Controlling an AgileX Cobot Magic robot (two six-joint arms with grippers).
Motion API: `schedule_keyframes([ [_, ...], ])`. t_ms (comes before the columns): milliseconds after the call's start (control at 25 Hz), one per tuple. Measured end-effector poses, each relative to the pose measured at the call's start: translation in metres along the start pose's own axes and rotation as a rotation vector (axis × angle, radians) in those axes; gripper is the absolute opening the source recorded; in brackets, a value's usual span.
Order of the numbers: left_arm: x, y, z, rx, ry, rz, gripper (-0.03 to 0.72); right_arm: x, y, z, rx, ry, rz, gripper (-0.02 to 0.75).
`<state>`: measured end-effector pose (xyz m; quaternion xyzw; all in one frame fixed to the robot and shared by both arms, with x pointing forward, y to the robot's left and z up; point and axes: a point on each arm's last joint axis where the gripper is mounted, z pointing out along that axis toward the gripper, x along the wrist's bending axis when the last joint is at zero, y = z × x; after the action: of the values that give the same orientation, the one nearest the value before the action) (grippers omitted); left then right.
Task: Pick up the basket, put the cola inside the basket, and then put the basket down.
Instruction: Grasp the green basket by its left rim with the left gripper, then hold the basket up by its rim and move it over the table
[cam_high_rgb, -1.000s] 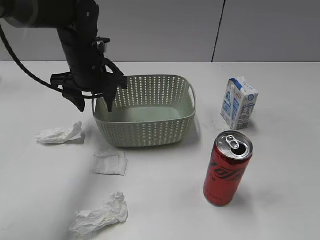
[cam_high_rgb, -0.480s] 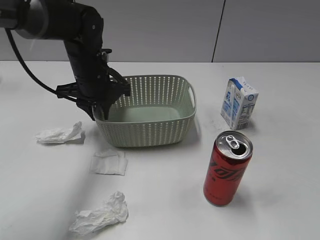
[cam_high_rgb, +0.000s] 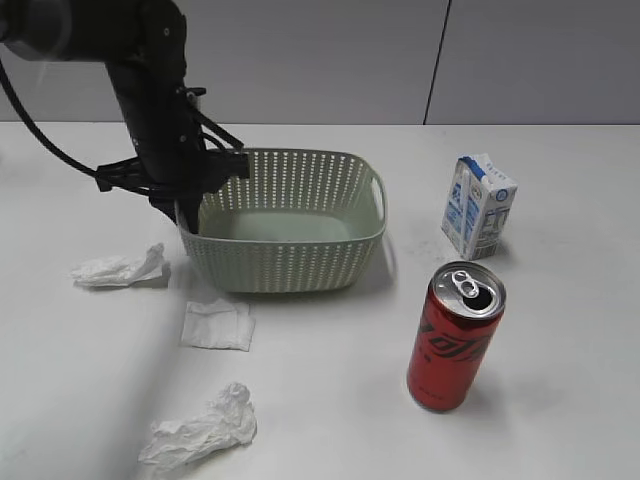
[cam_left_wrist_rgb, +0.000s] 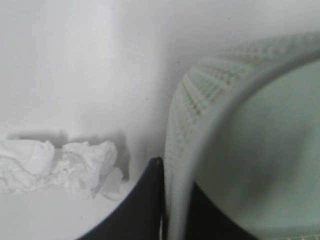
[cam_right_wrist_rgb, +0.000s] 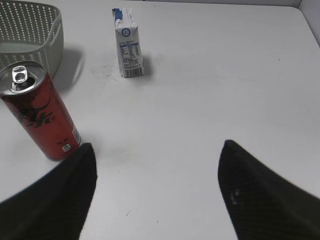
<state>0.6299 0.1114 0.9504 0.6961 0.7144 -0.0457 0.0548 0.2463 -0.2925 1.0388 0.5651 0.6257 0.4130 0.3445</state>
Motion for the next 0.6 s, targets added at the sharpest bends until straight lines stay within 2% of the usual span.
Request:
schedule_keyframes([
  [320,0.002,-0.017,-0.051,-0.062,-0.029,0.022,0.003,0.0,0.0,0.0,0.0,0.001,0.001,0.571],
  [600,0.021,-0.058,-0.058,-0.087,-0.038,0.012,0.002,0.001,0.002,-0.001,-0.003,0.009,0.007,0.571],
])
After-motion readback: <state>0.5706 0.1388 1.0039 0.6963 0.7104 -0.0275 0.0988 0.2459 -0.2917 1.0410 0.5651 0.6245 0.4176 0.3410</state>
